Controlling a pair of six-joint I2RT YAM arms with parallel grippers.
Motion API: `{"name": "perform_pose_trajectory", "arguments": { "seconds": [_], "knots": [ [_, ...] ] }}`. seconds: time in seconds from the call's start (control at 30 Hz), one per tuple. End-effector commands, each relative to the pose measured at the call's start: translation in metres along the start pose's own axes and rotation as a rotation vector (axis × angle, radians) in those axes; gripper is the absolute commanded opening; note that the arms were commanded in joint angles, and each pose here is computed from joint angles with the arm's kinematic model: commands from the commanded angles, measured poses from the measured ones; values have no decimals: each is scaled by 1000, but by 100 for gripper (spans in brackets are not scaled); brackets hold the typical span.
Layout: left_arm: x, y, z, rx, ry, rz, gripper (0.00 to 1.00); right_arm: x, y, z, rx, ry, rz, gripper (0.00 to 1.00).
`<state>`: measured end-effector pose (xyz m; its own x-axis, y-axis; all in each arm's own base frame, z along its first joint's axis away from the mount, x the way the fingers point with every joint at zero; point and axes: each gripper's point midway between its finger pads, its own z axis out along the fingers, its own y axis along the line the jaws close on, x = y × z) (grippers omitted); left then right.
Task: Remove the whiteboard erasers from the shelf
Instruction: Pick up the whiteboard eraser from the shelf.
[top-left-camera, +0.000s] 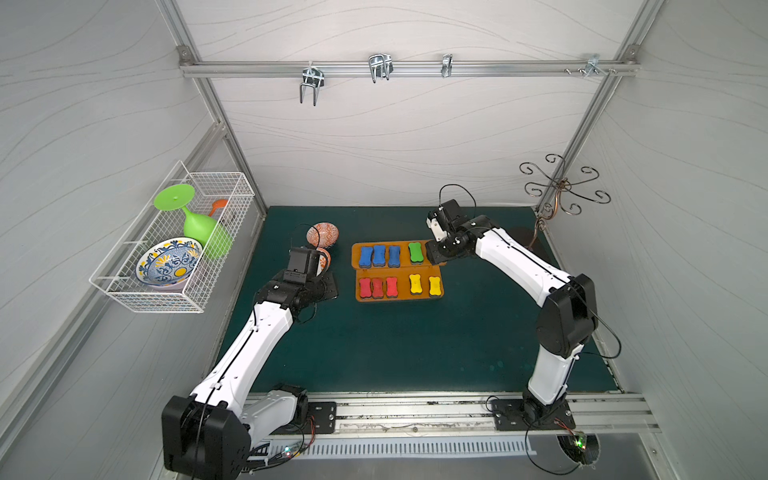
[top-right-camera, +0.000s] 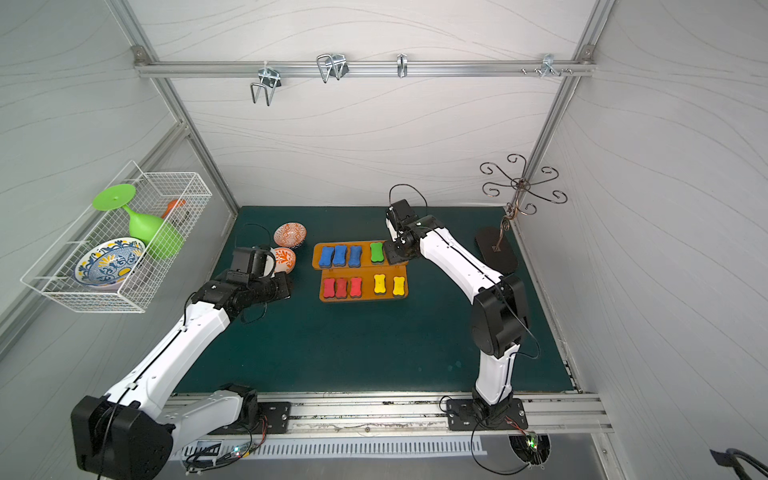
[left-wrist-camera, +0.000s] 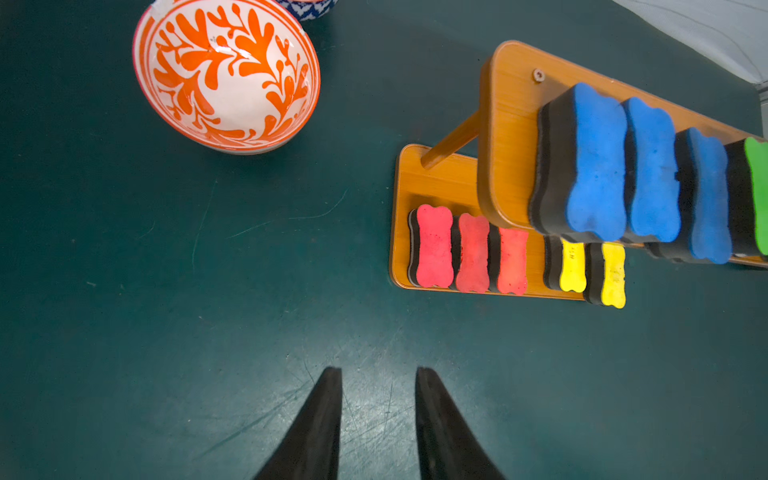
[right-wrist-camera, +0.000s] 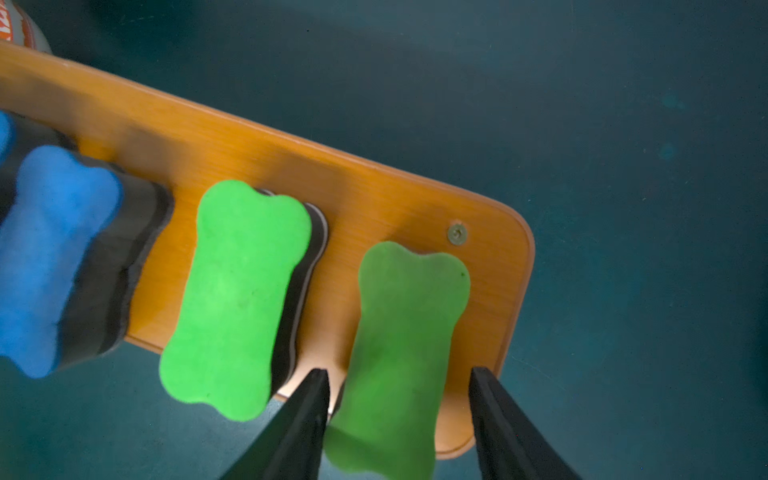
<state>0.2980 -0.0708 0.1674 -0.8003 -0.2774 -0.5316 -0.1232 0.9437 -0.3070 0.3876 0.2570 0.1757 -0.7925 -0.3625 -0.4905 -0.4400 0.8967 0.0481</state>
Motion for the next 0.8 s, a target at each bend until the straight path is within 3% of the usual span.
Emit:
{"name": "perform_pose_trajectory", "arguments": {
  "seconds": [0.0,0.27,0.4,0.5,0.77],
  "knots": [
    [-14,-7,-6,8,-35,16,34,-4,0,5,-9,10,22,56],
    [-15,-5,-3,-13,-34,0,33,0,-8,9,28,34,41,40],
    [-15,-6,-2,-19,-37,-7,33,15,-17,-13,72,35,81,35],
    [-12,-13,1,3,-16,-6,32,57,-21,-37,105,54,124,34],
    [-10,-27,-5,82,2,16,32,245,-17,-66,164,227,258,33]
  ]
}}
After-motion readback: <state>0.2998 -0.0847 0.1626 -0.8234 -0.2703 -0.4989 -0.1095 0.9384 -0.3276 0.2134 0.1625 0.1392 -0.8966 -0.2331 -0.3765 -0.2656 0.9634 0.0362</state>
